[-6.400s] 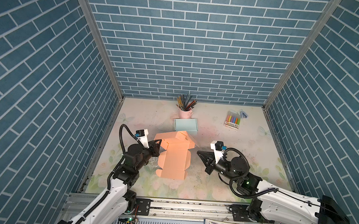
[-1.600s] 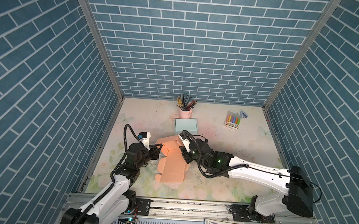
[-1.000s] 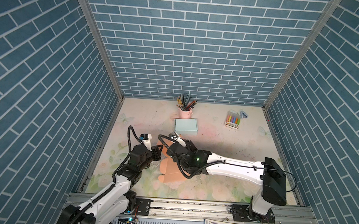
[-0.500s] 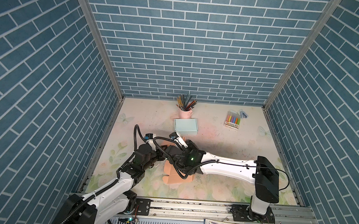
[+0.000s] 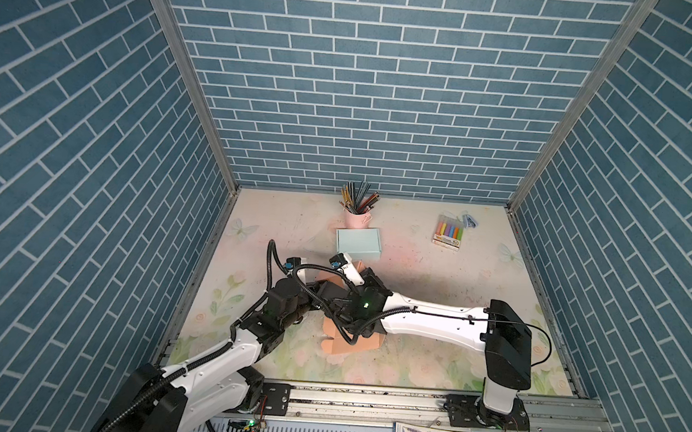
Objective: Fold the paper box
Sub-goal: 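Fold the upright wall over toward the left gripper with the right gripper, then release the wall and draw the right gripper back while the left holds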
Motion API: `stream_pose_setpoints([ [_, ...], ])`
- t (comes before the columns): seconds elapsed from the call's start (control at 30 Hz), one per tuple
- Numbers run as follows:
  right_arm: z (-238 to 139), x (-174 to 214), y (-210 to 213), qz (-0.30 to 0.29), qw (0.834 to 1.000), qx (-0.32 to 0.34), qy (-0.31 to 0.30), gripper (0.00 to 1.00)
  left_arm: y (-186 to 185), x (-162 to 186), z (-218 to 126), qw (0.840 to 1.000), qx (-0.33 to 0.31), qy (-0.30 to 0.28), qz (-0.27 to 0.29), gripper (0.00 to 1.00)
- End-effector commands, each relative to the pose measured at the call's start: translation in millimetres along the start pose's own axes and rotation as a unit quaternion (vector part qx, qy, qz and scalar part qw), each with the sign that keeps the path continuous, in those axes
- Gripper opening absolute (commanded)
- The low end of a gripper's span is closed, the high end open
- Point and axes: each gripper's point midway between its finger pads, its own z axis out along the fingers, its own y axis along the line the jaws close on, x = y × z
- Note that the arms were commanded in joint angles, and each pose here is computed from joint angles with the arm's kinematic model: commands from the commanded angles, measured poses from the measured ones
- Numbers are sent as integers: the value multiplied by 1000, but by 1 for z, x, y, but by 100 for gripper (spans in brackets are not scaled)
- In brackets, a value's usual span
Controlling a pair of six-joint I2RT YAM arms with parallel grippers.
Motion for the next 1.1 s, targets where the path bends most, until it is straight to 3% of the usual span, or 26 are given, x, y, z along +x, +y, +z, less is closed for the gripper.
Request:
stream_pose_setpoints([
  [0.0,2,3,-11,-16,1000,23,3,3,-38,-21,-4,997,64,-27,16,0],
  [0.33,4,-1,-6,-7,1000,11,2,1,-34,-21,-1,998,44,-38,13,0],
  [0.57,-10,-5,-9,35,999,-29,-23,31,-28,-22,4,999,26,-42,11,0],
  [1.07,-38,-3,-18,133,980,-132,-64,61,-18,-21,14,999,-8,-33,19,0],
])
